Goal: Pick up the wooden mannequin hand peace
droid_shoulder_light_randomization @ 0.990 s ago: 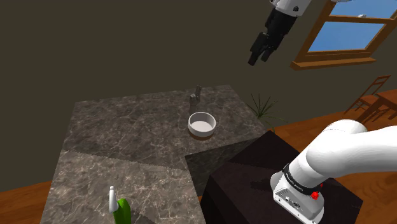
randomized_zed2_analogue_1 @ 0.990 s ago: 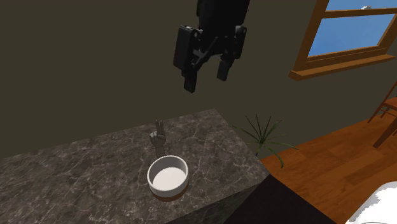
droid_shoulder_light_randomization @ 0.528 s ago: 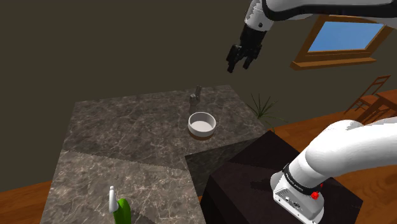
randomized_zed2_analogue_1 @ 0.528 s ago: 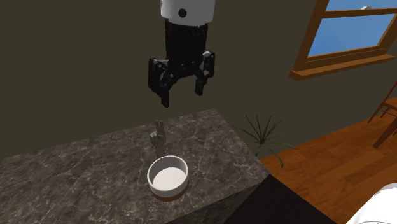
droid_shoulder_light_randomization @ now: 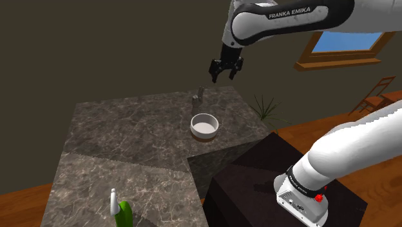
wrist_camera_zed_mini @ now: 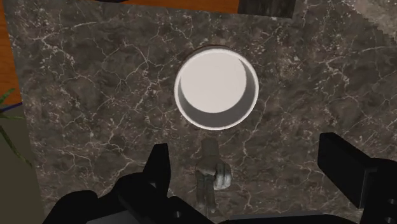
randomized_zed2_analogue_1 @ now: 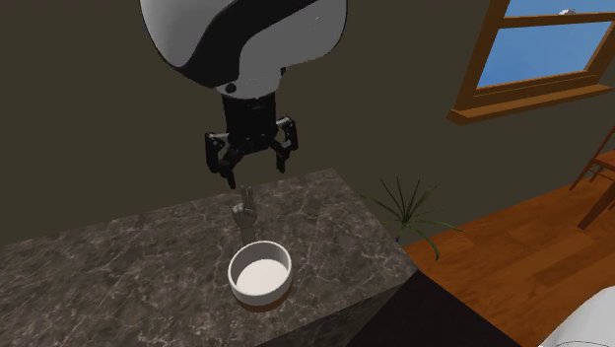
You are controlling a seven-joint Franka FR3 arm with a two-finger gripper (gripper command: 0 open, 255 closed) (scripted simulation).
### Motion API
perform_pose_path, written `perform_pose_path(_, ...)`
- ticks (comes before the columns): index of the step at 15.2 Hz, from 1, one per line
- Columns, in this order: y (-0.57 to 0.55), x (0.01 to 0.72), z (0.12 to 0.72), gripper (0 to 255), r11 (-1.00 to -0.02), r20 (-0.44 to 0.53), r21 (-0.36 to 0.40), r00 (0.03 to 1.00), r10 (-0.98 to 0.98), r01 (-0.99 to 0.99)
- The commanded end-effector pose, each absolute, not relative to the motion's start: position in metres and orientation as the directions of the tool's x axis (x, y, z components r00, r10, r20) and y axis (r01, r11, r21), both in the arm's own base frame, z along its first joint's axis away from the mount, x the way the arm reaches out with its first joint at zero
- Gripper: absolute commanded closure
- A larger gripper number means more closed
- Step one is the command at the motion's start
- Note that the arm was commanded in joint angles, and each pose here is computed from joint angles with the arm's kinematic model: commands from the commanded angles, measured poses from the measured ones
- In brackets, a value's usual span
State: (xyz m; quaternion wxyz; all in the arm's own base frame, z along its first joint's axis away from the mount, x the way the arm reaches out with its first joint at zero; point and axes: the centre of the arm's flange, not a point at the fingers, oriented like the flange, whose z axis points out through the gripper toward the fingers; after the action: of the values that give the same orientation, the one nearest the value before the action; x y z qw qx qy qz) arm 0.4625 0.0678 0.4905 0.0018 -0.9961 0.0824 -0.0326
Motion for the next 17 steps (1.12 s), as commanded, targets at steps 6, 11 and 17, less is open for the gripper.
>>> perform_pose_path(6, 0.074, 0.534, 0.420, 0, -0.959, 0.045, 0.033, 0.959, -0.281, -0.283)
perform_pose_path(11, 0.073, 0.581, 0.370, 0, -0.929, 0.034, 0.066, 0.932, -0.362, -0.363)
perform_pose_path(17, 0.064, 0.635, 0.308, 0, -0.884, 0.024, 0.105, 0.890, -0.455, -0.455)
